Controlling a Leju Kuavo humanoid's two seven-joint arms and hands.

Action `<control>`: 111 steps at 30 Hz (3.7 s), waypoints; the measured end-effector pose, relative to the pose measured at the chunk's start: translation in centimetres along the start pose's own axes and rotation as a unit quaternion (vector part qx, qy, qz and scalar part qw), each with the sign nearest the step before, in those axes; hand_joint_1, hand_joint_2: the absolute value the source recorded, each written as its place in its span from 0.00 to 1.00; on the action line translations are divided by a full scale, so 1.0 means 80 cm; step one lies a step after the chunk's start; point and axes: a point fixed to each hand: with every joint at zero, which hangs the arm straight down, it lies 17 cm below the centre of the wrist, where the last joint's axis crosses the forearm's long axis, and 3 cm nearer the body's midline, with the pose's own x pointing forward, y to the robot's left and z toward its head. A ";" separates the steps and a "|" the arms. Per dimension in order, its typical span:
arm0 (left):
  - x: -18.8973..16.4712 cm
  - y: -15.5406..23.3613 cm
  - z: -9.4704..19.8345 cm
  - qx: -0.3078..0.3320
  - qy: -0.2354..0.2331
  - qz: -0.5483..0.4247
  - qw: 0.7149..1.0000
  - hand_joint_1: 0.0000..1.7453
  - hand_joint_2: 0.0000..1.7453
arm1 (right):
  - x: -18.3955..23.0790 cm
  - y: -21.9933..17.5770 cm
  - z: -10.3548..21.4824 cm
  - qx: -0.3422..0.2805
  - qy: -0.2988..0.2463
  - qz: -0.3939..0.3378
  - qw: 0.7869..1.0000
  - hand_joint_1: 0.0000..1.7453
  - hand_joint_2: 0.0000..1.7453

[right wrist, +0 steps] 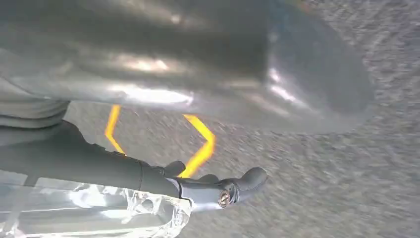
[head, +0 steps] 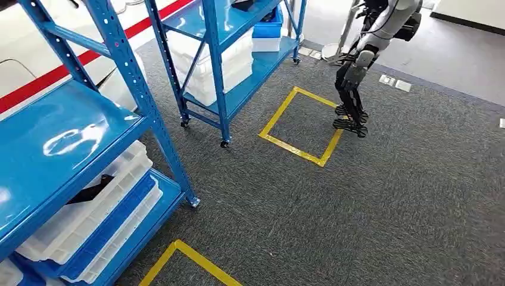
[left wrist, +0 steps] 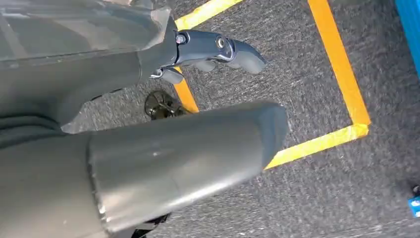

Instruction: Take the parts from the cabinet and place them on the table.

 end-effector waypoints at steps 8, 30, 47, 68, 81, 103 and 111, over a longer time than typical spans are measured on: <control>0.003 0.002 -0.001 0.002 -0.006 -0.011 1.000 0.00 0.00 | 0.005 -0.001 0.000 -0.002 -0.010 -0.001 1.000 0.00 0.00; -0.024 -0.067 0.022 -0.062 -0.052 -0.135 0.988 0.00 0.00 | 0.022 -0.025 -0.008 -0.032 -0.060 0.005 0.998 0.00 0.00; -0.058 -0.162 0.066 -0.211 -0.098 -0.253 0.939 0.00 0.00 | 0.045 -0.012 -0.001 -0.025 -0.068 -0.009 0.997 0.00 0.00; 0.007 -0.127 0.024 -0.106 -0.120 -0.212 0.964 0.00 1.00 | 0.078 -0.003 -0.002 -0.007 -0.065 -0.012 0.998 0.00 0.00; 0.023 -0.112 0.013 -0.076 -0.114 -0.177 0.975 0.00 0.00 | 0.084 -0.004 -0.004 -0.005 -0.070 -0.008 0.998 0.00 0.00; 0.022 -0.081 0.010 -0.045 -0.108 -0.149 0.982 0.00 0.00 | 0.100 -0.003 -0.007 0.007 -0.087 0.023 0.996 0.00 0.00; 0.024 -0.085 0.008 -0.047 -0.102 -0.146 0.983 0.00 1.00 | 0.104 -0.003 -0.007 0.006 -0.091 0.027 0.996 0.00 0.00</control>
